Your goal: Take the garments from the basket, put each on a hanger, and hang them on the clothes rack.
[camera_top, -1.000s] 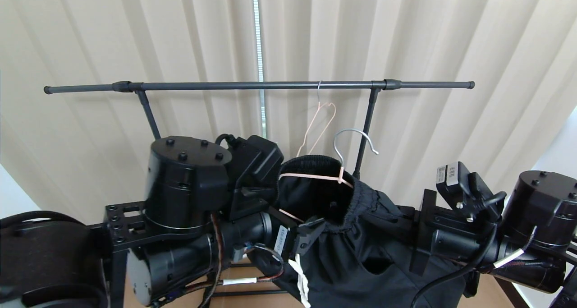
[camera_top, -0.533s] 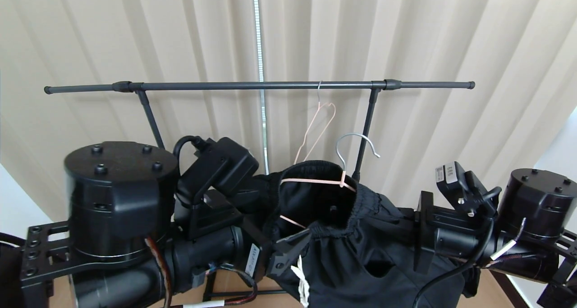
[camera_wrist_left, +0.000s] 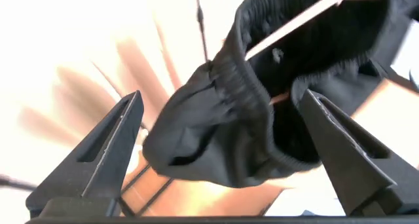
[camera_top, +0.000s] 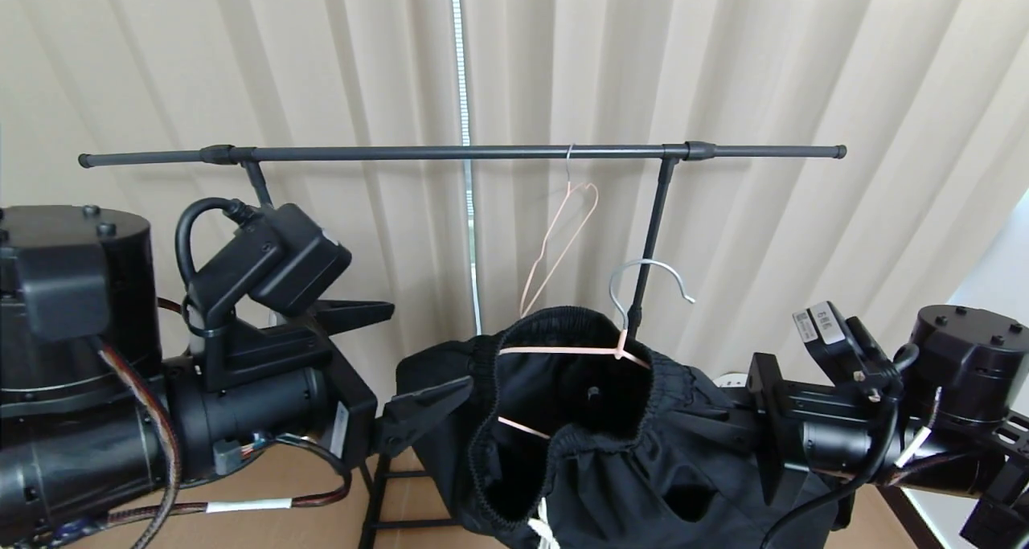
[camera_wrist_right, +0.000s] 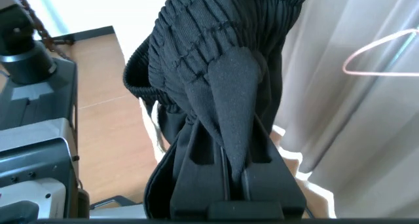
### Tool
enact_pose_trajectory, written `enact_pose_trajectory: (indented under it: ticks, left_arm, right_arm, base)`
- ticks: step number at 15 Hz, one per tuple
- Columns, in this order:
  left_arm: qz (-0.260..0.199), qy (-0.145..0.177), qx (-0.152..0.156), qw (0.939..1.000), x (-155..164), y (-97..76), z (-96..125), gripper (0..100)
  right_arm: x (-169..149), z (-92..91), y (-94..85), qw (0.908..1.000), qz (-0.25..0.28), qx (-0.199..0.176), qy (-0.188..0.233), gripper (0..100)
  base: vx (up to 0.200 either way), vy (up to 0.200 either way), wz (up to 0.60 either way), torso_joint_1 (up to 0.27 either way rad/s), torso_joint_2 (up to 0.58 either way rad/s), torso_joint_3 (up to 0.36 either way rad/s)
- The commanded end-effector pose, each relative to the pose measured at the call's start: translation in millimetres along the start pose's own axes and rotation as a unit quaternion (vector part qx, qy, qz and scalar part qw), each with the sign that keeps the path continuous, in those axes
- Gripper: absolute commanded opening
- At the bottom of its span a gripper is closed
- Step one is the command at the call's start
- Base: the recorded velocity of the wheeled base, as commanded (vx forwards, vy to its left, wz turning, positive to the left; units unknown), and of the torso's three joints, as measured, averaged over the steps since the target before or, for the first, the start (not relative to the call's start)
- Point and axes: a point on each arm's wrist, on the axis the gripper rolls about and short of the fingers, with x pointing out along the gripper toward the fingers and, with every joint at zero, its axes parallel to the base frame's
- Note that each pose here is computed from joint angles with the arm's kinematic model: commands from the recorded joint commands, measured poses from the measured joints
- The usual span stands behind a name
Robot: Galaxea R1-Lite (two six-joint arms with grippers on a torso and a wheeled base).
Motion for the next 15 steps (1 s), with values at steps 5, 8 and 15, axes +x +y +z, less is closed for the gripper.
enact_pose_trajectory:
  ticks: [5,8,15]
  left_arm:
    - [-0.073,-0.023,0.066,0.9949,-10,41.4,-6,100]
    - [-0.164,-0.03,0.13,0.9775,16,51.5,-19,100]
    - [-0.231,-0.015,0.197,0.9526,51,49.8,-27,100]
  right_arm:
    - [-6,-5.5,2.4,0.9995,0.03,-0.003,-0.007,0]
    - [-6,-5.0,2.9,0.9995,0.03,-0.005,-0.008,0]
    - [-10,-2.6,8.3,0.9993,0.034,-0.01,-0.012,0]
  base:
    - [0.0,0.0,0.0,0.0,0.0,0.0]
    - [0.0,0.0,0.0,0.0,0.0,0.0]
    - [0.0,0.0,0.0,0.0,0.0,0.0]
